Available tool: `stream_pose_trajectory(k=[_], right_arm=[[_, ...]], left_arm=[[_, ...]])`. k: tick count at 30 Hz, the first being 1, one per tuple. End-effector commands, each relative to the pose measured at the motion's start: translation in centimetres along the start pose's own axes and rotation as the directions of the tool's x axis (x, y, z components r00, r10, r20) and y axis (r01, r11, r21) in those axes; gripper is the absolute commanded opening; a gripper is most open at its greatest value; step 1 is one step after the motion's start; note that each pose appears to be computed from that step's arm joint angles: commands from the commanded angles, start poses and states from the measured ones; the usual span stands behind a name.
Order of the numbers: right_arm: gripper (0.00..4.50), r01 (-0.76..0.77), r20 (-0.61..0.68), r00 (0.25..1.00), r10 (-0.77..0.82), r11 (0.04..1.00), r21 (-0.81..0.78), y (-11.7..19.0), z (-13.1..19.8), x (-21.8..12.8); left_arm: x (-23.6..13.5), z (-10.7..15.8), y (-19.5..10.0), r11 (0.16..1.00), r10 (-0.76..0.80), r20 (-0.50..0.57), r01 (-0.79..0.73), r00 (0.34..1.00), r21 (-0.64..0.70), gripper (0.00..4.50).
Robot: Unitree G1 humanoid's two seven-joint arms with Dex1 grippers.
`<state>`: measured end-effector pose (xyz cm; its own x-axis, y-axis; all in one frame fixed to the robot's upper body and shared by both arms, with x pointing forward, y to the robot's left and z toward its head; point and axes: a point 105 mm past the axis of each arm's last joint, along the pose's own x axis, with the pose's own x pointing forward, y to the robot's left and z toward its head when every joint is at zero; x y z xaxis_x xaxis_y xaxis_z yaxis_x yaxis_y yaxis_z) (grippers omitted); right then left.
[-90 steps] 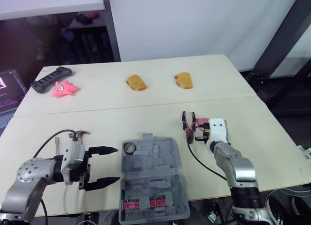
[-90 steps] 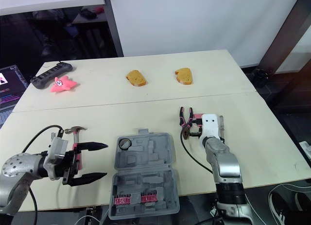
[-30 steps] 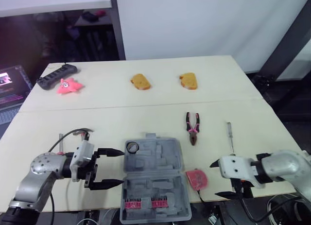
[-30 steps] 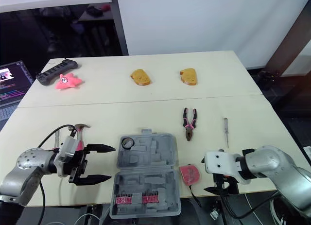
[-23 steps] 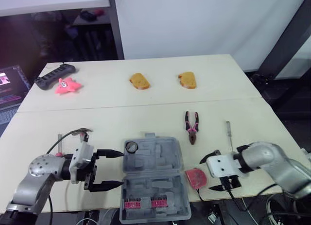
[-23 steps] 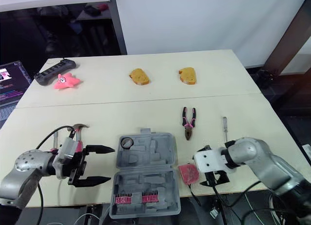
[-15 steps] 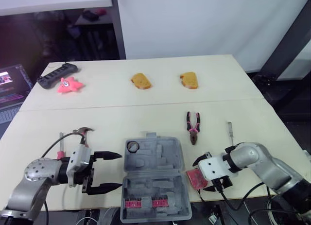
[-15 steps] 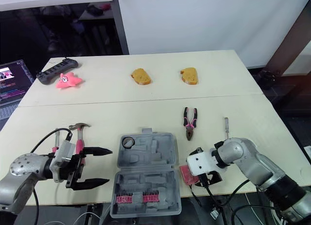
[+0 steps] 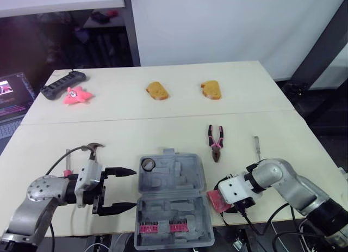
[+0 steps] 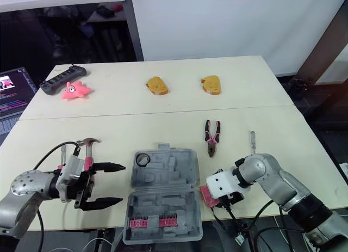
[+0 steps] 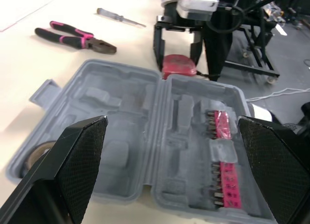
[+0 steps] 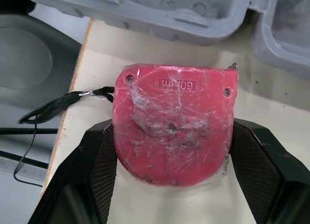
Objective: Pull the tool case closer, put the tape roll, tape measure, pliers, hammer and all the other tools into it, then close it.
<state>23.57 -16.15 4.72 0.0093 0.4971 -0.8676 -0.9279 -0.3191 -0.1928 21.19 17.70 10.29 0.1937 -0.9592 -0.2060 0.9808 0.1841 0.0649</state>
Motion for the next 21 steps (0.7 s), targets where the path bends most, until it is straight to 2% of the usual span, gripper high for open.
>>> stream_pose_trajectory(k=[1,5,9,14,21], right_arm=[[2.87,0.089,0.046,0.995,-0.089,0.996,0.003,-1.4,1.7,-3.8],[2.87,0.15,0.116,0.98,-0.165,0.981,0.124,-3.3,4.4,-6.9],[2.87,0.217,0.156,0.954,-0.256,0.949,0.226,-6.2,7.2,-7.3],[2.87,0.231,0.079,0.96,-0.268,0.92,0.317,-8.9,8.0,-5.0],[2.87,0.272,-0.128,0.961,-0.245,0.921,0.279,-11.0,6.8,-2.5]], left_arm=[[-0.1,0.5,0.4,0.999,0.007,0.005,-0.007,1.0,0.037,4.5],[-0.1,0.4,0.8,0.999,0.014,-0.003,-0.014,1.0,0.052,4.5],[-0.1,0.6,1.6,0.997,0.04,0.009,-0.04,0.999,0.063,4.5],[0.0,0.6,1.9,0.997,0.037,0.006,-0.037,0.999,0.071,4.5],[0.4,0.5,2.0,0.995,0.045,0.016,-0.046,0.999,0.083,4.5]])
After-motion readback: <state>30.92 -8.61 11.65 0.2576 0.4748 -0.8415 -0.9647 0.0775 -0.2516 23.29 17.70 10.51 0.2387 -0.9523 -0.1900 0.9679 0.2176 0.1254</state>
